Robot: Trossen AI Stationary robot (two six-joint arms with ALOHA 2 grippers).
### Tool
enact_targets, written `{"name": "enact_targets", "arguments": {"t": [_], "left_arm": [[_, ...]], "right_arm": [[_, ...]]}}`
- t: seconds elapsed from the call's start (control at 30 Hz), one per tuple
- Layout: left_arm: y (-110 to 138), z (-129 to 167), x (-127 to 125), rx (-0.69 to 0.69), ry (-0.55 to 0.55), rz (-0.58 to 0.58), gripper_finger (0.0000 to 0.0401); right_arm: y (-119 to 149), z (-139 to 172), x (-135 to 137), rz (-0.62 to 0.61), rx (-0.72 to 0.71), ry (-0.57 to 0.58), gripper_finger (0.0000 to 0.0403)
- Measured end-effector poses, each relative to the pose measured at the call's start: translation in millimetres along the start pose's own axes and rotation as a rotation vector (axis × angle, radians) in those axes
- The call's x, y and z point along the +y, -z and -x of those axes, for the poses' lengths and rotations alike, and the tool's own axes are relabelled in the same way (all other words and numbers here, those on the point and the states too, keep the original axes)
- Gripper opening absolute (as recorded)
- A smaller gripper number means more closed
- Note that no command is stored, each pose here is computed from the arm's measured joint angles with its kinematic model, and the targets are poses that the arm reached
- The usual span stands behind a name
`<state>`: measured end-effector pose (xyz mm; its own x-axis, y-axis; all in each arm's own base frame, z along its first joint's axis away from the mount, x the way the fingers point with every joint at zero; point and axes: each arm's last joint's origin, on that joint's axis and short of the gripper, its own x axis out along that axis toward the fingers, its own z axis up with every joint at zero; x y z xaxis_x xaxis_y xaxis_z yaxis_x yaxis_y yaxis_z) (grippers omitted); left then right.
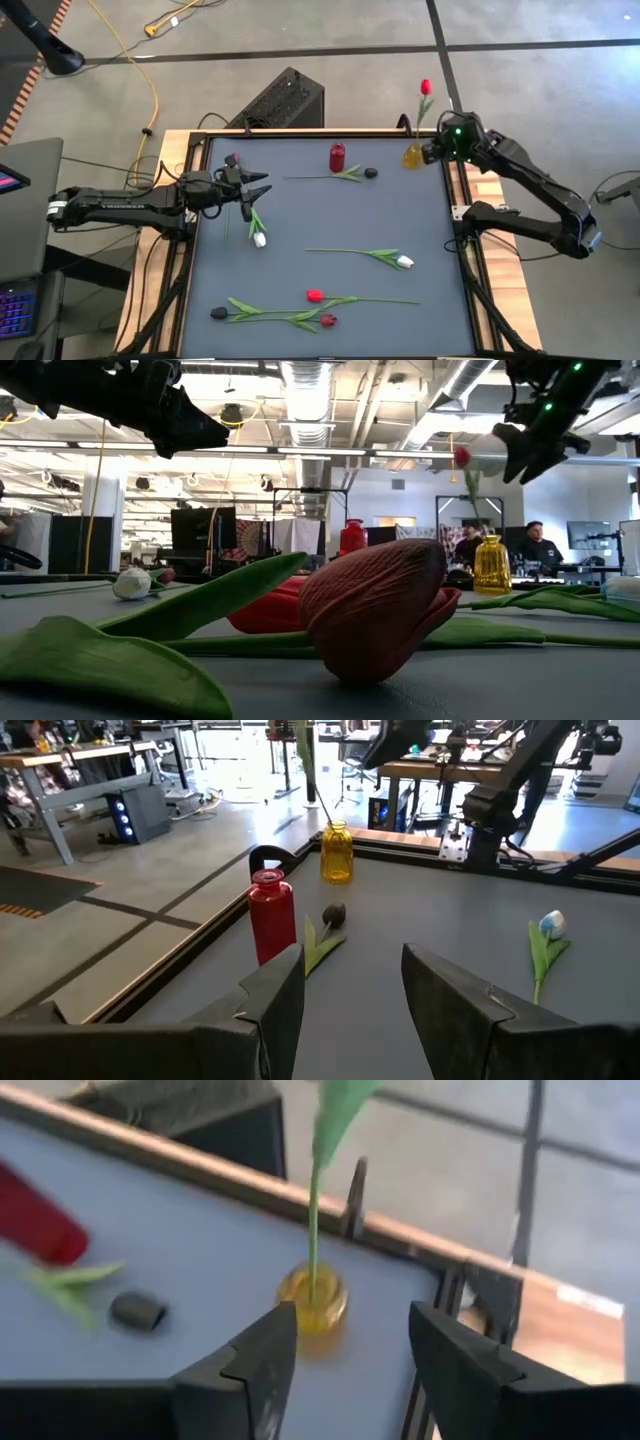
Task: Sort flowers into vase by color
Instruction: Put the red tulip into the yellow vase
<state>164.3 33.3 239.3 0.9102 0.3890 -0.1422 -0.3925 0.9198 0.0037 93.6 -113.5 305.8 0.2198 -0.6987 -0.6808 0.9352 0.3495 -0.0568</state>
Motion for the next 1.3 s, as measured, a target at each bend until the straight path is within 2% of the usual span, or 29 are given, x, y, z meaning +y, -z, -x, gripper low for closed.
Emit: {"name": "enact_targets", "arguments": {"t": [0.13, 0.33, 0.77, 1.03, 1.3], "left_arm": [[0, 0, 0, 0.0, 0.001, 0.01, 0.016], [0, 0, 0, 0.0, 0.002, 0.016, 0.016], [0, 0, 0, -0.001, 0.002, 0.017, 0.016], [0, 0, 0, -0.002, 0.002, 0.018, 0.016], [0, 0, 0, -0.003, 0.001, 0.01, 0.016]], "right_arm": [[0, 14, -1, -0.021, 0.103, -0.115, 0.024], [4, 26, 7, -0.076, 0.221, -0.33, 0.0235], [18, 55, 67, 0.012, 0.265, -0.683, 0.0226], [38, 67, 128, 0.211, 0.297, -0.863, 0.0225], [76, 62, 190, 0.609, 0.27, -0.956, 0.0225]]}}
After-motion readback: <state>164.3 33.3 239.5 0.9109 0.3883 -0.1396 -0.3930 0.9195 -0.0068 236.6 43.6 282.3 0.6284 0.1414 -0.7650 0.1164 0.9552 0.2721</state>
